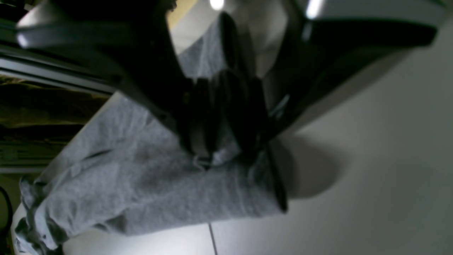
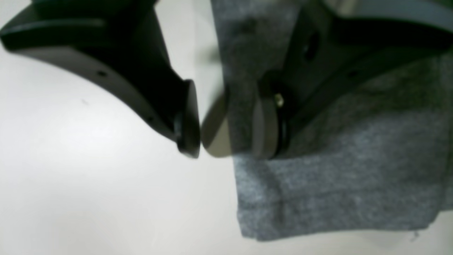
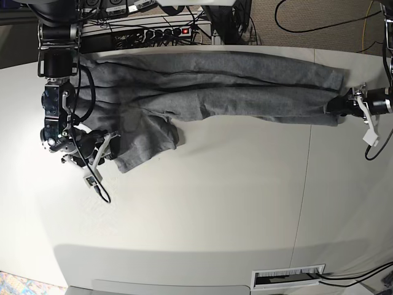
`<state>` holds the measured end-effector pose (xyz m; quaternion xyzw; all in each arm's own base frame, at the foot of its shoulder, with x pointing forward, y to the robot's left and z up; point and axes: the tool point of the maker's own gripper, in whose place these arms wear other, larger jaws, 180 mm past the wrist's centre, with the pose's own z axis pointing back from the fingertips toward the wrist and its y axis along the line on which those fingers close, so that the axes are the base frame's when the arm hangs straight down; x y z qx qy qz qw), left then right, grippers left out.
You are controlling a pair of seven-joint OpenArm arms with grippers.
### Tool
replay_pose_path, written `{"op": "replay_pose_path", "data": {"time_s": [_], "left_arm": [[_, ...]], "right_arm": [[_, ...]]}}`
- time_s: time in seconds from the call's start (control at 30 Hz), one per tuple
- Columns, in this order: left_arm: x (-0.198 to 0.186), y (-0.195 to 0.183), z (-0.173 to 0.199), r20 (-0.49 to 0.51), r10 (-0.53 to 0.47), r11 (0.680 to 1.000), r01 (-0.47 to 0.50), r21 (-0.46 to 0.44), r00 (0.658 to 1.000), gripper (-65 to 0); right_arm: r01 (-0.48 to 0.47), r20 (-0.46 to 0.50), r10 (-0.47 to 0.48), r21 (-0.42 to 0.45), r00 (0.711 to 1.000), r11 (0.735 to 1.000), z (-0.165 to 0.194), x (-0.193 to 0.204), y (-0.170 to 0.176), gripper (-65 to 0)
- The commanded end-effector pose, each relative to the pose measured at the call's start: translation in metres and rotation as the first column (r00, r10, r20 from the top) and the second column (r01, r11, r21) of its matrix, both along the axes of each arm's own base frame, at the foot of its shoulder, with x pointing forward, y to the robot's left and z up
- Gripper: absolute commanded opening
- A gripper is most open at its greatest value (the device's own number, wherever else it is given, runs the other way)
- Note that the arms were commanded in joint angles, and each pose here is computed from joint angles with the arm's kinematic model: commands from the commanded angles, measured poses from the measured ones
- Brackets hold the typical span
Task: Fold the T-shirt properly
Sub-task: 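Fold the loose sleeve flap onto the shirt with the right gripper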
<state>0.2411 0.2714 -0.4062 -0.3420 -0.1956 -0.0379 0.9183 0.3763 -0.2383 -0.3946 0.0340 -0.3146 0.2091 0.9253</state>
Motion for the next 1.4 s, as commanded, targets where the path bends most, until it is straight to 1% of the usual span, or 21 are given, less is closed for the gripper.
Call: {"op": "replay_pose_path", "data": {"time_s": [0.0, 0.03, 0.2, 0.3, 0.4, 0.47, 0.53, 0.63, 0.73, 0.83, 1.03, 1.13, 1.2, 1.37], "left_arm": [[-0.011, 0.009, -0.007, -0.054, -0.032, 0.997, 0.035, 0.064, 0.998, -45.0], [-0.011, 0.009, -0.007, -0.054, -0.032, 0.997, 0.035, 0.064, 0.998, -45.0], [-0.011, 0.009, -0.007, -0.053, -0.031, 0.997, 0.035, 0.064, 0.998, -45.0], [-0.011, 0.009, -0.007, -0.053, -0.031, 0.997, 0.035, 0.064, 0.998, -45.0], [-0.011, 0.010, -0.007, -0.054, -0.031, 0.997, 0.035, 0.064, 0.998, -45.0], [-0.011, 0.010, -0.007, -0.054, -0.031, 0.997, 0.035, 0.064, 0.998, -45.0], [-0.010, 0.010, -0.007, -0.051, -0.030, 0.997, 0.033, 0.064, 0.998, -45.0], [-0.009, 0.009, -0.007, -0.048, -0.028, 0.998, 0.031, 0.062, 0.998, -45.0], [-0.010, 0.010, -0.007, -0.049, -0.028, 0.997, 0.031, 0.063, 0.998, -45.0], [-0.010, 0.010, -0.007, -0.049, -0.028, 0.998, 0.031, 0.063, 0.998, -45.0], [-0.010, 0.009, -0.007, -0.049, -0.028, 0.998, 0.031, 0.063, 0.998, -45.0], [-0.010, 0.009, -0.007, -0.049, -0.028, 0.998, 0.031, 0.063, 0.998, -45.0], [-0.010, 0.009, -0.007, -0.048, -0.028, 0.998, 0.031, 0.063, 0.998, -45.0], [-0.009, 0.009, -0.007, -0.048, -0.028, 0.998, 0.031, 0.063, 0.998, -45.0]], "right_arm": [[0.009, 0.022, -0.009, -0.018, 1.000, 1.000, 0.010, 0.007, -0.009, -41.5], [0.010, 0.012, -0.010, -0.019, 1.000, 1.000, 0.008, 0.005, -0.010, -44.6], [0.018, -0.047, -0.017, 0.004, 0.999, 1.000, 0.003, -0.003, -0.007, -64.9], [0.021, -0.065, -0.019, 0.040, 0.998, 0.999, 0.003, -0.006, -0.002, -65.0], [0.020, -0.061, -0.014, 0.108, 0.998, 0.994, 0.011, -0.005, 0.006, -65.0], [0.004, -0.060, 0.004, 0.136, 0.998, 0.991, 0.020, -0.005, 0.014, -65.0], [-0.026, -0.054, 0.034, 0.145, 0.998, 0.989, 0.031, -0.006, 0.023, -65.0], [-0.084, -0.029, 0.089, 0.140, 0.996, 0.987, 0.049, -0.011, 0.038, -65.0], [-0.132, -0.010, 0.134, 0.112, 0.991, 0.985, 0.059, -0.022, 0.048, -65.0], [-0.171, -0.024, 0.175, 0.114, 0.984, 0.979, 0.055, -0.043, 0.060, -65.0], [-0.233, -0.063, 0.240, 0.099, 0.969, 0.967, 0.044, -0.105, 0.077, -65.0], [-0.222, -0.031, 0.225, 0.094, 0.974, 0.971, 0.055, -0.130, 0.075, -65.0], [-0.197, 0.007, 0.197, 0.079, 0.980, 0.977, 0.067, -0.144, 0.067, -65.0], [-0.112, 0.059, 0.112, -0.007, 0.992, 0.994, 0.095, -0.170, 0.032, -65.0]]}}
